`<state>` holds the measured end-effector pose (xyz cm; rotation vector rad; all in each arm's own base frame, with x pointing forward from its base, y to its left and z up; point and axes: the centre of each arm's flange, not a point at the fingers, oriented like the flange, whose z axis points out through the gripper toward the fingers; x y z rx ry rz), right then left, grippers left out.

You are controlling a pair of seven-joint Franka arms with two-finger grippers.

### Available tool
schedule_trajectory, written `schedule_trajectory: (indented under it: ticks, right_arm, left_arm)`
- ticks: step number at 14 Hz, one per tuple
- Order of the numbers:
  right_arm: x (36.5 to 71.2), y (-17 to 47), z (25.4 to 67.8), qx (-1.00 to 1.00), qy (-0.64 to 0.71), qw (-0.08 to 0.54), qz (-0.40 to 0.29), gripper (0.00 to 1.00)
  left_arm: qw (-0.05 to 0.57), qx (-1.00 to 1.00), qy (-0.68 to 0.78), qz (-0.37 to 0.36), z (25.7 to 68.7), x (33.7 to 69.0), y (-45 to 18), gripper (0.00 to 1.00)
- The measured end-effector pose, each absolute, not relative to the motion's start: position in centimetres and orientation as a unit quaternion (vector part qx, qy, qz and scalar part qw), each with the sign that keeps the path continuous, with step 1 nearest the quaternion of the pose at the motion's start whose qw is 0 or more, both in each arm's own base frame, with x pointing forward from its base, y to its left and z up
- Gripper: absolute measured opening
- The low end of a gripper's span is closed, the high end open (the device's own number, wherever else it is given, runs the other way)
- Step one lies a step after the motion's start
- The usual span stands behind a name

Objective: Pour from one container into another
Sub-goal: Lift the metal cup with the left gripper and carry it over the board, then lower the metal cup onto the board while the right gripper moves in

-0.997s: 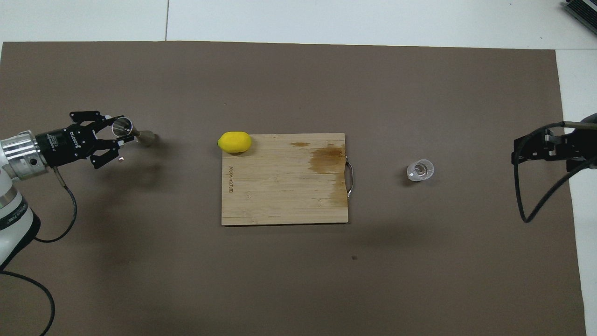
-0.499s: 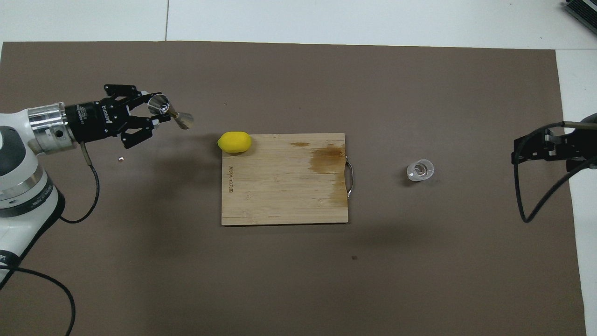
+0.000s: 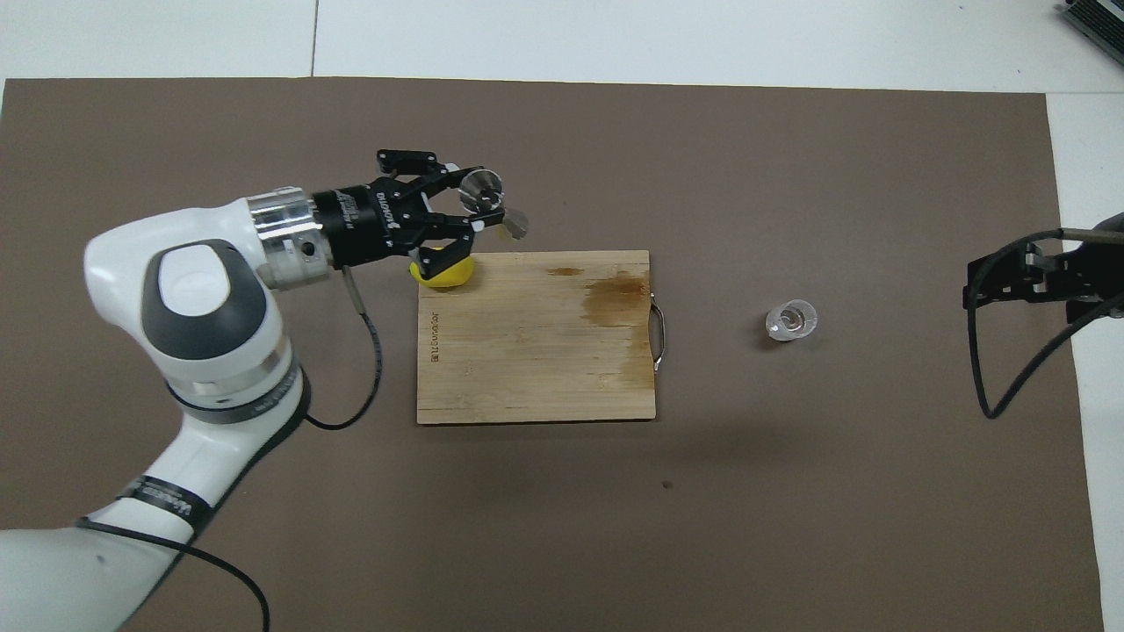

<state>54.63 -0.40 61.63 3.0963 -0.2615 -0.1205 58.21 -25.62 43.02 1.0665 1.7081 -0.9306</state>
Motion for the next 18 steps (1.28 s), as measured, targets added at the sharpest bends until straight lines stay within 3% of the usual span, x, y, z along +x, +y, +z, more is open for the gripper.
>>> schedule_trajectory:
  ticks: [3, 6, 18]
  right_arm:
    - [54.6, -0.4, 61.6, 0.996, -0.084, 0.016, -0.039, 1.0]
    - [54.6, -0.4, 61.6, 0.996, -0.084, 0.016, -0.039, 1.0]
    - [54.6, -0.4, 61.6, 0.996, -0.084, 0.016, -0.039, 1.0]
  left_arm:
    - [0.43, 0.431, 0.72, -0.334, 40.9, 54.1, -33.2, 0.5]
    - [0.414, 0.432, 0.742, -0.304, 38.7, 51.2, -36.9, 0.5]
    - [0.396, 0.427, 0.756, -0.299, 34.8, 53.0, -36.8, 0.5]
